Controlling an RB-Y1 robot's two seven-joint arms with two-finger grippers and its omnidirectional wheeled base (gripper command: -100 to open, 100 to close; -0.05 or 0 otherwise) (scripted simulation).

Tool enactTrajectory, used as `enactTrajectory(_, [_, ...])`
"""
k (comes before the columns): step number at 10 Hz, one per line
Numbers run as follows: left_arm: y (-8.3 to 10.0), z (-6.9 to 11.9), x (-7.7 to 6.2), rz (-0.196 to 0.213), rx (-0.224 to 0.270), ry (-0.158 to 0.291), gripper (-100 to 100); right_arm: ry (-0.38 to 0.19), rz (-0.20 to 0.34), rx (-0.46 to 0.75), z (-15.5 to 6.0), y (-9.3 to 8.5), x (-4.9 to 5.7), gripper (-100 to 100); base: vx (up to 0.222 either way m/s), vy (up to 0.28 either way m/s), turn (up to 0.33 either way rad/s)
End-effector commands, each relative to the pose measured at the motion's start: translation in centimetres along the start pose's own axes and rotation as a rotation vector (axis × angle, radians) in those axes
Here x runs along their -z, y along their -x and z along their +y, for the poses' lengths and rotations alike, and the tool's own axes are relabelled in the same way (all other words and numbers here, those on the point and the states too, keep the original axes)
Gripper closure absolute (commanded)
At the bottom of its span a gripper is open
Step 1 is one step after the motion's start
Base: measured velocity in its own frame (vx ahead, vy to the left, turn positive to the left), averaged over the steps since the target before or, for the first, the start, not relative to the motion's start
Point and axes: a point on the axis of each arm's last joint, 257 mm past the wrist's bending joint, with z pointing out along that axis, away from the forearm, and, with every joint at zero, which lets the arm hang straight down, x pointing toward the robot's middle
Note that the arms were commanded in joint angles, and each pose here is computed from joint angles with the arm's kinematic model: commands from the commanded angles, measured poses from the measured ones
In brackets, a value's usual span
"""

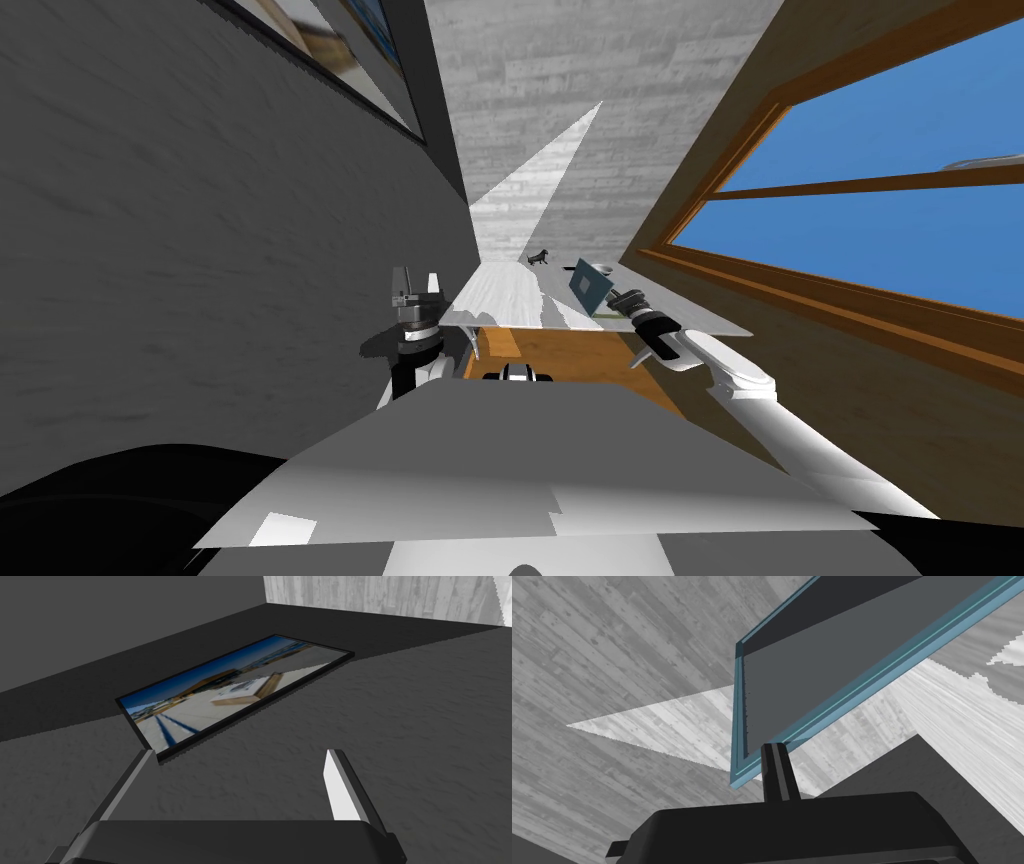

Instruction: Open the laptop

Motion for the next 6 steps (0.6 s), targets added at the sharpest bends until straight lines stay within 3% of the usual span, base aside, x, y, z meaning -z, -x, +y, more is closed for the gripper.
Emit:
enactTrajectory(1, [0.0,0.0,0.0,0.0,0.0,0.0,0,-0.003,0.006,-0.109,-0.37,-0.6,-0.47,100,-0.039,-0.081,0.022])
enactTrajectory(6, [0.0,0.0,0.0,0.0,0.0,0.0,0,-0.013,0.014,-0.303,-1.27,-1.55,-1.34,100,-0.032,-0.069,0.027])
